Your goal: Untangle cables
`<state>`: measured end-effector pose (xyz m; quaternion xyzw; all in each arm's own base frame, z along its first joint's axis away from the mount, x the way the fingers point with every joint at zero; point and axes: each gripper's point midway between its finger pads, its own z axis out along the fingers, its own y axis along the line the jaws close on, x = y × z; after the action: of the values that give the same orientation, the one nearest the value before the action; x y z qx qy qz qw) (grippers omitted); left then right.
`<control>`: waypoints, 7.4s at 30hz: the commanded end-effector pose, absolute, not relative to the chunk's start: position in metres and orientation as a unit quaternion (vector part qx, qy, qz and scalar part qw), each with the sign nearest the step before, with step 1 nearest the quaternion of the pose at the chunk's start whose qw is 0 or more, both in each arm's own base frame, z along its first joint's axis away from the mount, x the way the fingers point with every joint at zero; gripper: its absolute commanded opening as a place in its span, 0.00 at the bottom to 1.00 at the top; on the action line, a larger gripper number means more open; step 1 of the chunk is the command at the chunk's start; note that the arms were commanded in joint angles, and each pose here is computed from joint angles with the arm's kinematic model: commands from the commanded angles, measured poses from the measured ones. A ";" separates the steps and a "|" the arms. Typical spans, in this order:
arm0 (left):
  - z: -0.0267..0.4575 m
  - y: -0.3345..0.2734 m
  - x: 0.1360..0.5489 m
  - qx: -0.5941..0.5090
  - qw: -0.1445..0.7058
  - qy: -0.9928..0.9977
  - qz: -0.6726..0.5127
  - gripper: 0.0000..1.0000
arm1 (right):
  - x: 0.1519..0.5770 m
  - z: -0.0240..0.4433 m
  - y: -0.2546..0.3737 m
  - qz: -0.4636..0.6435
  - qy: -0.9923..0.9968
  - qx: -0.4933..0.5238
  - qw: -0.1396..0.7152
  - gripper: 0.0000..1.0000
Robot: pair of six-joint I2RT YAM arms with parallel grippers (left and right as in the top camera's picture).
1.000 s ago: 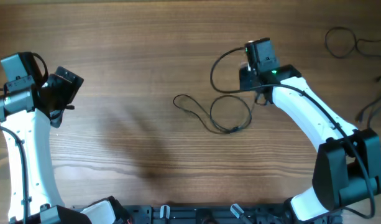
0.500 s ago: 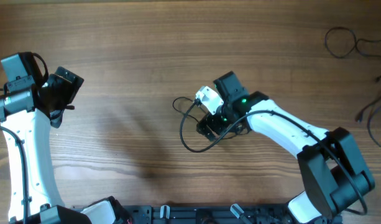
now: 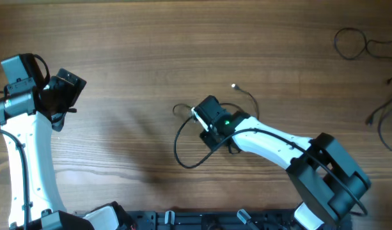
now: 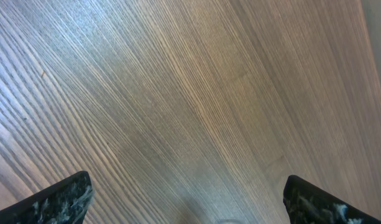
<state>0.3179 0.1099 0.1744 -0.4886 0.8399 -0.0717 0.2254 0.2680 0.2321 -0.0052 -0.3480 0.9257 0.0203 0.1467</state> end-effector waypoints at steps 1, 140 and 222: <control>0.176 0.113 0.318 -0.494 0.229 0.836 -0.067 1.00 | 0.260 -0.037 0.198 -0.048 0.941 -0.318 0.105 0.04; 0.176 0.113 0.318 -0.494 0.229 0.836 -0.067 1.00 | 0.229 0.242 -0.001 0.049 0.675 0.056 0.734 1.00; 0.254 -0.045 0.134 -0.023 0.404 0.902 -0.151 1.00 | 0.246 0.175 0.017 0.021 0.705 -0.038 0.708 1.00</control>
<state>0.1371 -0.0456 0.2551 -0.0333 0.9032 -0.1565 0.3983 0.2470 0.0147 0.1731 -0.0295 0.7098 0.0199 0.7035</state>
